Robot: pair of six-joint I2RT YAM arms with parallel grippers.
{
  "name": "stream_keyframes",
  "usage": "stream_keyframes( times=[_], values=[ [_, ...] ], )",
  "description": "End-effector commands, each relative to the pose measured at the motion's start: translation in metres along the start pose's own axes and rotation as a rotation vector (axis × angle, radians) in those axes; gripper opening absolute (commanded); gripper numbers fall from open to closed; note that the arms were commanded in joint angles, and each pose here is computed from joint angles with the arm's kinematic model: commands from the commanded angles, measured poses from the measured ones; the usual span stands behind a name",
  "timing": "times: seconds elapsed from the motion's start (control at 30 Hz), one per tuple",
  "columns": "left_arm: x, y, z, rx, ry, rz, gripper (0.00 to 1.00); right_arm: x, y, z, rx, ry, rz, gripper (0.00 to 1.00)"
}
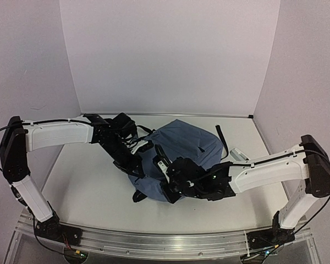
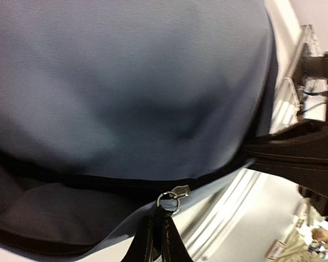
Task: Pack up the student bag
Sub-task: Zip the student bag at the center of the board.
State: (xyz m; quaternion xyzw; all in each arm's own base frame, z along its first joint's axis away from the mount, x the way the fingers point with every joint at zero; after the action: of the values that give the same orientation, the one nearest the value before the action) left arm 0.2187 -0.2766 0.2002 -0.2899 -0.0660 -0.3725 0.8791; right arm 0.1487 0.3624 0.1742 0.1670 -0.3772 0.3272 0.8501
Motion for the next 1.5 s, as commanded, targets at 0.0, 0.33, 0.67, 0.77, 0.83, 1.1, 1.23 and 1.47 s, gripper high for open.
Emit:
stream_keyframes(
  times=[0.0, 0.33, 0.67, 0.77, 0.83, 1.1, 1.23, 1.47],
  values=[
    [0.005, 0.019, 0.022, 0.277, -0.07, 0.017, 0.0, -0.007, -0.004, 0.017, -0.047, 0.013, -0.016, 0.0],
    [0.01, 0.058, 0.028, 0.364, -0.079, 0.043, 0.0, -0.026, -0.004, 0.028, -0.093, 0.072, -0.015, 0.0],
    [0.03, 0.093, 0.041, 0.484, -0.184, 0.073, 0.0, -0.034, -0.002, 0.031, -0.102, 0.093, -0.023, 0.0],
    [0.034, 0.101, 0.042, 0.556, -0.221, 0.082, 0.0, -0.034, -0.002, 0.034, -0.1, 0.089, -0.033, 0.0],
    [0.037, 0.103, 0.042, 0.573, -0.253, 0.076, 0.0, -0.033, -0.002, 0.037, -0.097, 0.08, -0.042, 0.0],
    [0.03, 0.052, 0.028, 0.108, -0.322, -0.118, 0.0, 0.004, 0.013, 0.041, -0.058, 0.003, -0.15, 0.3],
    [0.022, 0.044, 0.026, 0.07, -0.315, -0.102, 0.0, 0.027, 0.025, 0.036, -0.048, -0.043, -0.192, 0.6],
    [0.017, 0.045, 0.03, 0.113, -0.331, -0.043, 0.0, 0.05, 0.039, -0.005, -0.077, -0.049, -0.145, 0.71]
  ],
)
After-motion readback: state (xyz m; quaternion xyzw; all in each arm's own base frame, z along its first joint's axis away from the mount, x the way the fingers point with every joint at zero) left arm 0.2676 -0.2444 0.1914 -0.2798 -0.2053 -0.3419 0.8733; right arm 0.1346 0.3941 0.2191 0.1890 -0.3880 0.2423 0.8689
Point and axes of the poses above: each gripper's point midway between its finger pads, its own z axis back along the fingers, its own y axis along the line the jaws close on, x = y × z, the point moved 9 cm from there along z, back along the fingers, and after that the axes turned 4 degrees about -z, right-handed, at the moved point
